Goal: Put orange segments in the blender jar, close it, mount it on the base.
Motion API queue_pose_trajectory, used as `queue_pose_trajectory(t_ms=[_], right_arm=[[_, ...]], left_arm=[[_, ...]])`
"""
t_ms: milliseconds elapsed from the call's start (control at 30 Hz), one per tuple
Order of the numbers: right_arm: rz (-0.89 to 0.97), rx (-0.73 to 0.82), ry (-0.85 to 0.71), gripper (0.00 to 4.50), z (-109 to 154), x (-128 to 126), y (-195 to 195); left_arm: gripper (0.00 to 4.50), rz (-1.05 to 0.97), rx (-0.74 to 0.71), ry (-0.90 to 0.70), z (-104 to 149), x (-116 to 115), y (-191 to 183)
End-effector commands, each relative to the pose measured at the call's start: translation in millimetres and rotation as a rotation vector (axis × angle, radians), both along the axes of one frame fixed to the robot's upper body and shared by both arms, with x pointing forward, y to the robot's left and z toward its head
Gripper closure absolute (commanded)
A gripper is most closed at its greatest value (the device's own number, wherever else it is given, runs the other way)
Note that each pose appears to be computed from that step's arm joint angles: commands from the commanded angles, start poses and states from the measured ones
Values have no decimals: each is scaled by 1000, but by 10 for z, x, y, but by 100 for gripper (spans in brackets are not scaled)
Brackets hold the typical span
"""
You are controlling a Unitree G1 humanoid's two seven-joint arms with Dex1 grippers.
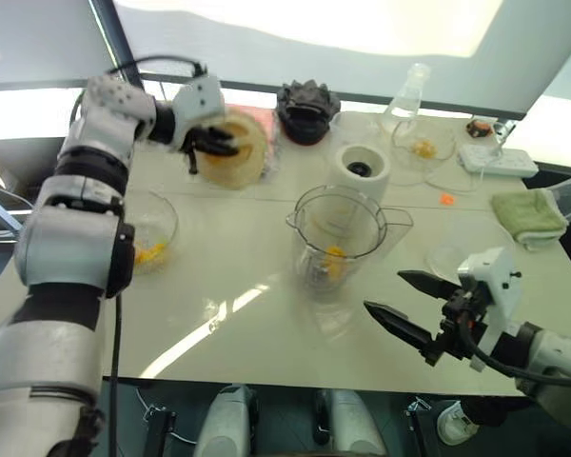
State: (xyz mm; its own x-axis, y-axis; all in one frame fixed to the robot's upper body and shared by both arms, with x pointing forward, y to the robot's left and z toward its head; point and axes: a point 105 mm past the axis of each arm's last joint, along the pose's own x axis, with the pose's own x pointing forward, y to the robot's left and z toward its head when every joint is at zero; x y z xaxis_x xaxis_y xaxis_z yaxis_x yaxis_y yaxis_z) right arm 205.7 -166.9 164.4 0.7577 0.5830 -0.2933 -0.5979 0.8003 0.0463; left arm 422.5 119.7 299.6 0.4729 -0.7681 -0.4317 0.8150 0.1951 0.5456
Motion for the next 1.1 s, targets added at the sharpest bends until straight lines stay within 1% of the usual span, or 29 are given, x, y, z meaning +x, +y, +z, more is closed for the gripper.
queue_pose_trajectory(t_ms=[33,133,267,400,500,567,733,867,1000,1100], right_arm=[[-48,-22,-112,0,193,117,-189],[-54,-33,-143,0,243,156,-223],[-83,-37,-169,0,194,204,-197],[-131,-57,-189,0,104,269,-194],[-137,-54,-196,0,51,296,-145],[-138,-55,-195,0,-13,305,-89],[-180,-52,-225,0,-62,361,-49],[-230,-53,-255,0,-82,424,-64],[-236,-29,-260,0,-105,418,-43],[-245,-30,-264,0,-122,433,-52]], left_arm=[[425,-109,-9,-1,451,-188,-256],[425,-252,-21,40,565,-359,-546],[425,-410,-42,109,589,-553,-906],[425,-499,-24,174,492,-682,-1212],[425,-541,11,198,410,-750,-1330],[425,-564,46,239,308,-799,-1438],[425,-587,151,298,58,-860,-1474],[425,-590,192,345,-87,-882,-1481],[425,-574,268,349,-266,-847,-1513],[425,-570,294,352,-331,-841,-1518]])
